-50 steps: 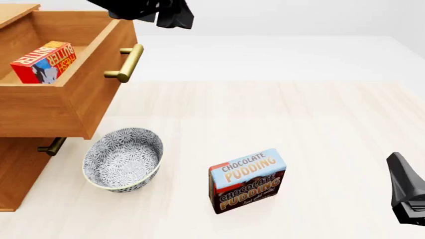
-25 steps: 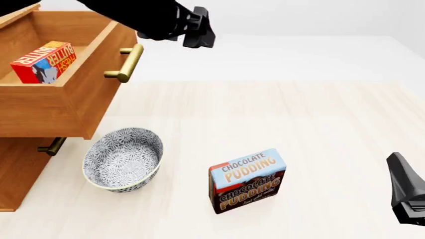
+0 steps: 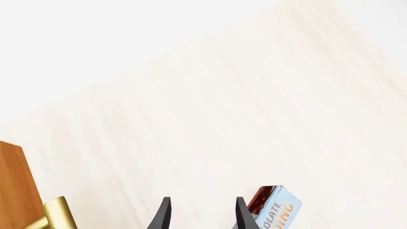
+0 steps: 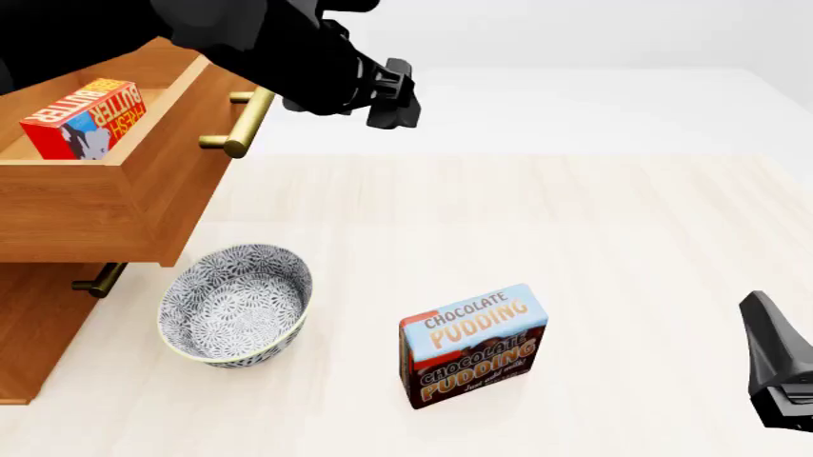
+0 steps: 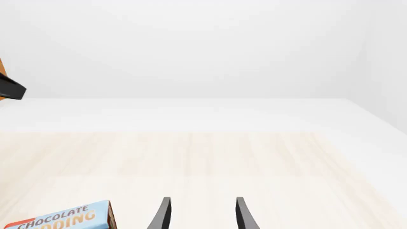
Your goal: Put the butter at the back in the top drawer of the cabinet and close it.
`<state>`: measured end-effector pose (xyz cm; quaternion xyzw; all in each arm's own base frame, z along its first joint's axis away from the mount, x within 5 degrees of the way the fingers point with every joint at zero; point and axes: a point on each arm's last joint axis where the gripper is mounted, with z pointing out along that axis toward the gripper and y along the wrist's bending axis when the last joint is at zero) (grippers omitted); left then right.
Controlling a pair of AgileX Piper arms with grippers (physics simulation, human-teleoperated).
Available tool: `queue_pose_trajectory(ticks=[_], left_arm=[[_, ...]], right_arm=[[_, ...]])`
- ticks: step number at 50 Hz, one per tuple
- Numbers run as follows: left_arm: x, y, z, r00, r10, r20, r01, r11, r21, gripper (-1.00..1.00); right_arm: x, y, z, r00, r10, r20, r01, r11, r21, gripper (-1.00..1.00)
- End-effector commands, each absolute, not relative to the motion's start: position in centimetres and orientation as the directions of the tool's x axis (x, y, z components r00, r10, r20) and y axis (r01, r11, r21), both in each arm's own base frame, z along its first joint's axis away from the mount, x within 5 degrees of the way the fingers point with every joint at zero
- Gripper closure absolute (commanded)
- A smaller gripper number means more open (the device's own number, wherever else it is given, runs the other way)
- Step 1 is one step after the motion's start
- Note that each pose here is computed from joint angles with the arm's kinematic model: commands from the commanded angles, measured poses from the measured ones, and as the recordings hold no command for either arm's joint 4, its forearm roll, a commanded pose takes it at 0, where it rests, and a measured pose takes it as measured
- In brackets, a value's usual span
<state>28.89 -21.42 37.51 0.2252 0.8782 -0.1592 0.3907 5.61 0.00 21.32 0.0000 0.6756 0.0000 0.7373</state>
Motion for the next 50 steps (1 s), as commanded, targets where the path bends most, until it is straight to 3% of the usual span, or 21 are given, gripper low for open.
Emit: queue_pose_trajectory(ticks=[1, 50], left_arm=[[29.2, -21.7, 36.6, -0.608, 0.274, -0.745, 0.515, 0.851, -0.107, -1.00], [31.0, -17.7, 34.9, -0.634, 0.249, -0.732, 0.435, 0.897, -0.072, -1.00]], right_arm=[[5.6, 0.0, 21.3, 0.087, 0.000, -0.996, 0.000, 1.000, 0.000, -1.00], [5.6, 0.0, 21.3, 0.087, 0.000, -0.996, 0.000, 1.000, 0.000, -1.00]])
